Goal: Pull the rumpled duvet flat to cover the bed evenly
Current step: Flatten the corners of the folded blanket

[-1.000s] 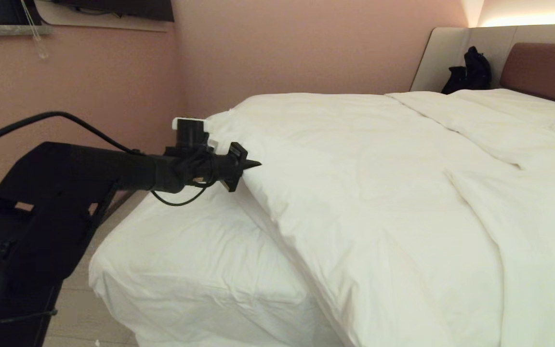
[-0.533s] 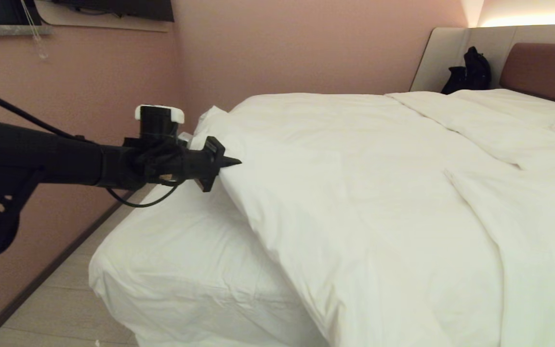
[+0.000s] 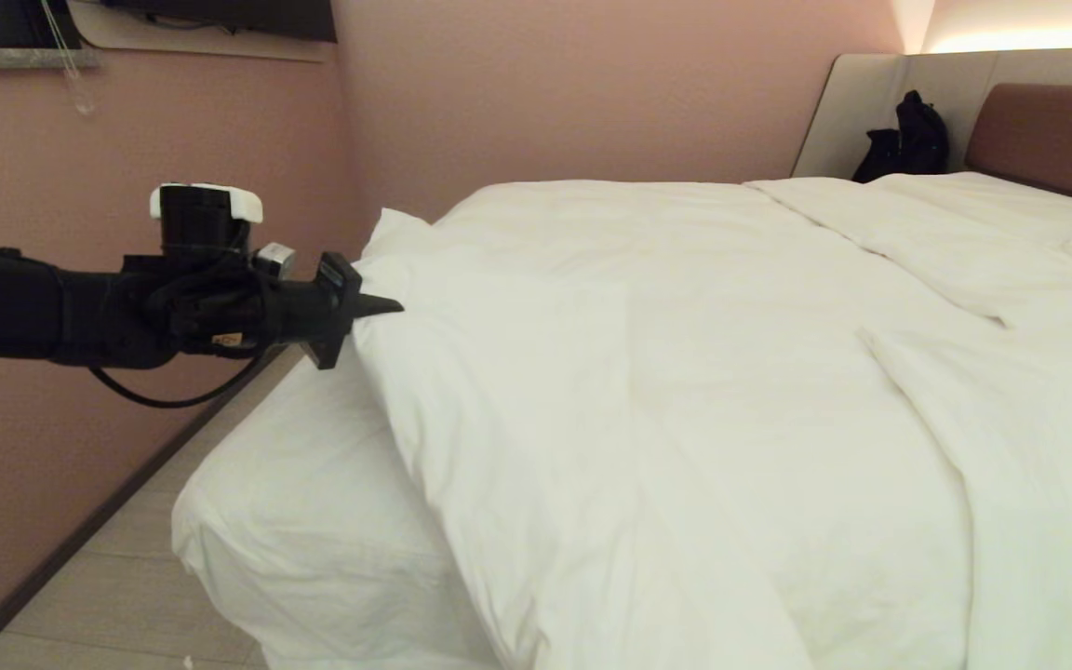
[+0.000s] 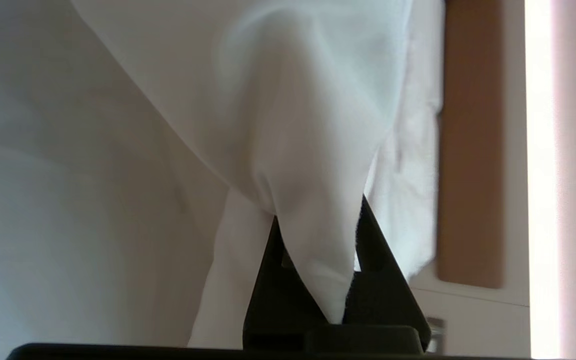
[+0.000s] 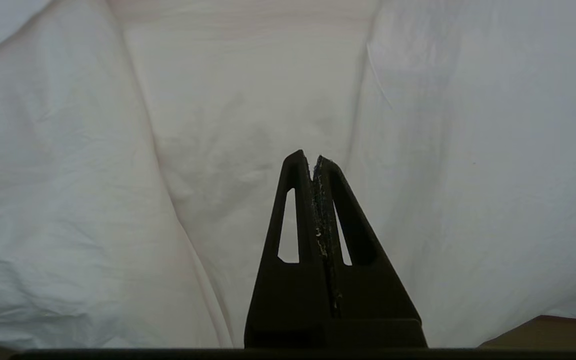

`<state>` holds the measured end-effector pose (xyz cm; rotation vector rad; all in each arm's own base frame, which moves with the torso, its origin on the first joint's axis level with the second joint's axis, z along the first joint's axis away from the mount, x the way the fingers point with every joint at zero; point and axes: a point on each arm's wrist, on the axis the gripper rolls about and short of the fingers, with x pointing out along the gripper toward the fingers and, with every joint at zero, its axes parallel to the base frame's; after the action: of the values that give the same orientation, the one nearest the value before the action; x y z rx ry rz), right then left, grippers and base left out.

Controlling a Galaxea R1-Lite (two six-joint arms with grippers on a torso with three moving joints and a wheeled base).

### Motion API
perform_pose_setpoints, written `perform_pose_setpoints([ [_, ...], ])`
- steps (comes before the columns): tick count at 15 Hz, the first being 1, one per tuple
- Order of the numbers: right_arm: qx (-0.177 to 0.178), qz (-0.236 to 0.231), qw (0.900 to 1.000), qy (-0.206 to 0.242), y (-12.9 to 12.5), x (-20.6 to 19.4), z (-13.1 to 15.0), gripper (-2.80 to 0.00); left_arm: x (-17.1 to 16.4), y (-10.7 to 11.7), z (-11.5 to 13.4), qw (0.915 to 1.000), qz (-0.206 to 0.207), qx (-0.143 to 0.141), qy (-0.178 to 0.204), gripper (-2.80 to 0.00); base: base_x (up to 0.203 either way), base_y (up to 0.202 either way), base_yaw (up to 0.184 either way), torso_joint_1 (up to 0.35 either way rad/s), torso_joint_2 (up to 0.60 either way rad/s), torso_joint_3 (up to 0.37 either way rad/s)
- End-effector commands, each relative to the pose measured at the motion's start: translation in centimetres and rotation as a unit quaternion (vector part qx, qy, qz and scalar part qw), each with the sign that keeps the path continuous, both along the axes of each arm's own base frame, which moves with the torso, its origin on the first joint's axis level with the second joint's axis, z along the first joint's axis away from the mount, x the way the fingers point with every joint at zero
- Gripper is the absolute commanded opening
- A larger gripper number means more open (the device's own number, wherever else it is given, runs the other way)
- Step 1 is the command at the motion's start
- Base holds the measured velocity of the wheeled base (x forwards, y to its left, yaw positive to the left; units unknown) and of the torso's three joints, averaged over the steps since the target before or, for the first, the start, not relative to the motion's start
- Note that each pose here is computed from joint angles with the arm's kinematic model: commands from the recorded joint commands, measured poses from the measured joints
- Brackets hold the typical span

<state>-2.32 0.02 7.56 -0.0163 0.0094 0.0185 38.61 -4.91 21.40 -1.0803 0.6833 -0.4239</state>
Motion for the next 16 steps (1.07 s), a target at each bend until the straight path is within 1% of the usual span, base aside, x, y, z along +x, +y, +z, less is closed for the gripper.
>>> perform_pose_setpoints([
  [1,0.000,0.001,1.000,0.001,0.0,0.0,0.0,-2.80,-0.7,1.3,-0.4,0.9999,0.009,0.013,0.001,-2.80,0.000,0.000,0.000,0.000,0.00,0.000],
  [5,0.000,0.001,1.000,0.001,0.0,0.0,0.0,-2.80,-2.5,3.0,-1.4,0.9989,0.020,0.041,0.005,-2.80,0.000,0.000,0.000,0.000,0.00,0.000],
  [7,0.000,0.001,1.000,0.001,0.0,0.0,0.0,-2.80,-3.9,4.2,-1.2,0.9983,0.034,0.047,0.005,-2.80,0.000,0.000,0.000,0.000,0.00,0.000],
  [8,0.000,0.001,1.000,0.001,0.0,0.0,0.0,-2.80,-4.0,4.4,-1.2,0.9981,0.037,0.049,0.005,-2.80,0.000,0.000,0.000,0.000,0.00,0.000],
  [11,0.000,0.001,1.000,0.001,0.0,0.0,0.0,-2.80,-5.2,5.3,-2.3,0.9965,0.039,0.074,0.009,-2.80,0.000,0.000,0.000,0.000,0.00,0.000],
  [13,0.000,0.001,1.000,0.001,0.0,0.0,0.0,-2.80,-5.5,6.2,-2.8,0.9956,0.051,0.077,0.017,-2.80,0.000,0.000,0.000,0.000,0.00,0.000],
  [14,0.000,0.001,1.000,0.001,0.0,0.0,0.0,-2.80,-5.6,6.7,-3.0,0.9948,0.054,0.084,0.017,-2.80,0.000,0.000,0.000,0.000,0.00,0.000],
  [16,0.000,0.001,1.000,0.001,0.0,0.0,0.0,-2.80,-5.9,7.4,-3.6,0.9926,0.055,0.108,0.013,-2.80,0.000,0.000,0.000,0.000,0.00,0.000],
])
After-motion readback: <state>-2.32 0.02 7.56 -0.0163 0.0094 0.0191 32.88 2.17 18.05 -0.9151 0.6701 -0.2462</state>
